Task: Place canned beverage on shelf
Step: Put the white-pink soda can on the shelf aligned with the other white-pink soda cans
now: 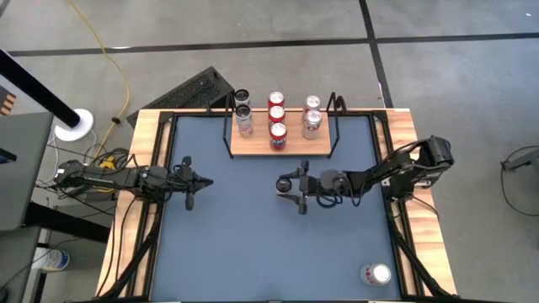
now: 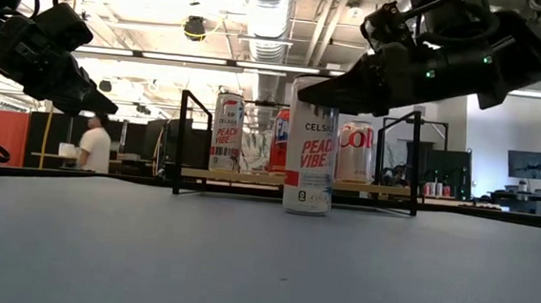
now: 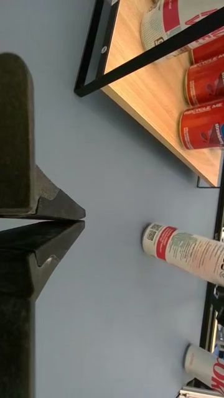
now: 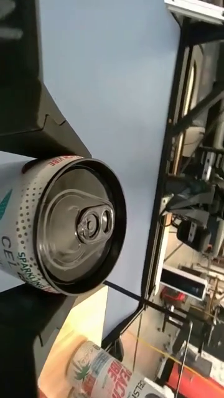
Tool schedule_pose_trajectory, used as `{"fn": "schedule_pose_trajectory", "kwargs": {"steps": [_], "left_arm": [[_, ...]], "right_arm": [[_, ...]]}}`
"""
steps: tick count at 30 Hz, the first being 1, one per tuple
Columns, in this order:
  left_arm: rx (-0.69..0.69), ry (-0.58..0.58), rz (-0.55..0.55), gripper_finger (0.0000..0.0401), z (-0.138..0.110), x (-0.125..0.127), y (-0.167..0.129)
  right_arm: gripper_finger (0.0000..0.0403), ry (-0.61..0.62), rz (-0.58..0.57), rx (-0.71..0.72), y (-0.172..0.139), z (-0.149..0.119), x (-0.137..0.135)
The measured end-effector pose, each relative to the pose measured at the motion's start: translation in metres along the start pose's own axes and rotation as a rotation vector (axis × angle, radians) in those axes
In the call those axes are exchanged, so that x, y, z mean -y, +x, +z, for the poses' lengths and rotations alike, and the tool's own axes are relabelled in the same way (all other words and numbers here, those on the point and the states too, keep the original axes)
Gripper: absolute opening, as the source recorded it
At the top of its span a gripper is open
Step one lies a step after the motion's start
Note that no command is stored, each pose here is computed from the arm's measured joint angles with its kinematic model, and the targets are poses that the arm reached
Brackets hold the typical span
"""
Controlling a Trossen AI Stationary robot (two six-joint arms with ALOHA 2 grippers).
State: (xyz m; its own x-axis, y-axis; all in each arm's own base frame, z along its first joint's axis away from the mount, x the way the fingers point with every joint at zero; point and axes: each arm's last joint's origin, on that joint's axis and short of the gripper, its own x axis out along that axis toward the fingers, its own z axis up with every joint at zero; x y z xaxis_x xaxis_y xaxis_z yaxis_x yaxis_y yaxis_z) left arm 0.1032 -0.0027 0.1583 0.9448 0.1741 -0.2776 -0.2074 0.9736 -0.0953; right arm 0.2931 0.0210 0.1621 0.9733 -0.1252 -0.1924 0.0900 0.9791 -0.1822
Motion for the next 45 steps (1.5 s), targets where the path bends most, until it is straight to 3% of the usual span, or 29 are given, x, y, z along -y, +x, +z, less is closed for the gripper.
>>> {"fn": "schedule_pose_trajectory", "kwargs": {"steps": [18,37,45], "left_arm": [[0.0,0.0,0.0,0.0,0.0,0.0,0.0],[0.0,0.0,0.0,0.0,0.0,0.0,0.0],[0.0,0.0,0.0,0.0,0.0,0.0,0.0]], "right_arm": [[0.0276,0.092,0.029,-0.085,0.005,0.006,0.037],[0.0277,-0.049,0.061,-0.149,0.014,0.018,0.039],[0.0276,-0.005,0.044,-0.182,0.014,0.015,0.043]]}}
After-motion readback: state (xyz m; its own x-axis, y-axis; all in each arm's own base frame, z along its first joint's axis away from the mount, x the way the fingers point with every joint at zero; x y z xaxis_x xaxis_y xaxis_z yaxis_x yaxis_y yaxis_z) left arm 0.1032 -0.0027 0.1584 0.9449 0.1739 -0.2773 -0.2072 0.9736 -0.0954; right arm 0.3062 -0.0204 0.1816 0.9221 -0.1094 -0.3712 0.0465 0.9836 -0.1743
